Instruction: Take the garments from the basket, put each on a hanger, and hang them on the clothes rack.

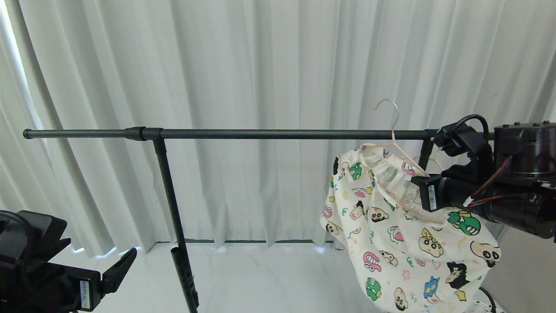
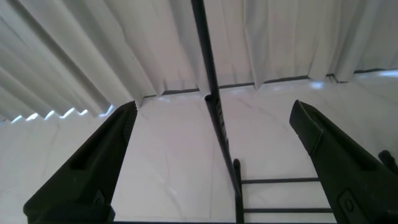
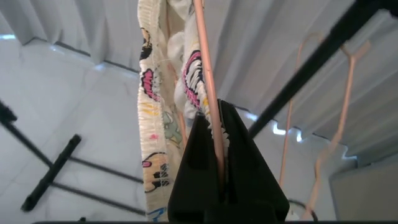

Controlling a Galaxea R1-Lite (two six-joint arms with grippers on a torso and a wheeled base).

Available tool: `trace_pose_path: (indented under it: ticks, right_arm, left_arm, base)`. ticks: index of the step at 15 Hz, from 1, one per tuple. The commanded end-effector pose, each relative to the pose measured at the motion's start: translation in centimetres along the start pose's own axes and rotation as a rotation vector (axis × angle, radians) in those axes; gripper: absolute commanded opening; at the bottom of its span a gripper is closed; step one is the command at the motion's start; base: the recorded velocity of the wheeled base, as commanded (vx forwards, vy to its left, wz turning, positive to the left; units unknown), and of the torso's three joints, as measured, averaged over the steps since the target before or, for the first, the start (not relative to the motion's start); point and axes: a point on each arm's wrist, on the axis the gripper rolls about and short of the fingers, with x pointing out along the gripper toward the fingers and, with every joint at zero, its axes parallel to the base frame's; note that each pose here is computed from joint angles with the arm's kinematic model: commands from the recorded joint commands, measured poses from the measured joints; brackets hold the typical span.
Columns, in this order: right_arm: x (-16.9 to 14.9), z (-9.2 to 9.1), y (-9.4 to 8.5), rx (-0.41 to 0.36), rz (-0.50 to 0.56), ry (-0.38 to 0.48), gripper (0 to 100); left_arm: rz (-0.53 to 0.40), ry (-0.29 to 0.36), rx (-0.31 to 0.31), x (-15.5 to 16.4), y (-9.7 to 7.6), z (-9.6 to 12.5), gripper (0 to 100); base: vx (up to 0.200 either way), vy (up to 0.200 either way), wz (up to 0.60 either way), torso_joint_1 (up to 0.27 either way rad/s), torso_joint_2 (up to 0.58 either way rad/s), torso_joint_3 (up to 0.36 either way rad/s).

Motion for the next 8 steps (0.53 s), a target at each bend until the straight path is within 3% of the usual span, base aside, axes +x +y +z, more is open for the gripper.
trace_pose_path:
  ticks: [1,8]
  right_arm:
    - [2.1,-0.8,-0.1,0.000,-0.011,0.044,0]
    - [4.8,-2.7,-0.7,0.062,-0.049,0.130,0]
  left_arm:
    - [-0.023,-0.007,0.008,0.0,-0.3,0.1,100]
    - [-0.062,-0.016,0.024,-0.2,-0.8,0.1,100]
  base:
    - [0.200,0.000,0.00,0.002,0.00,0.002]
    - [0.000,0.000,0.00,0.000,0.00,0.000]
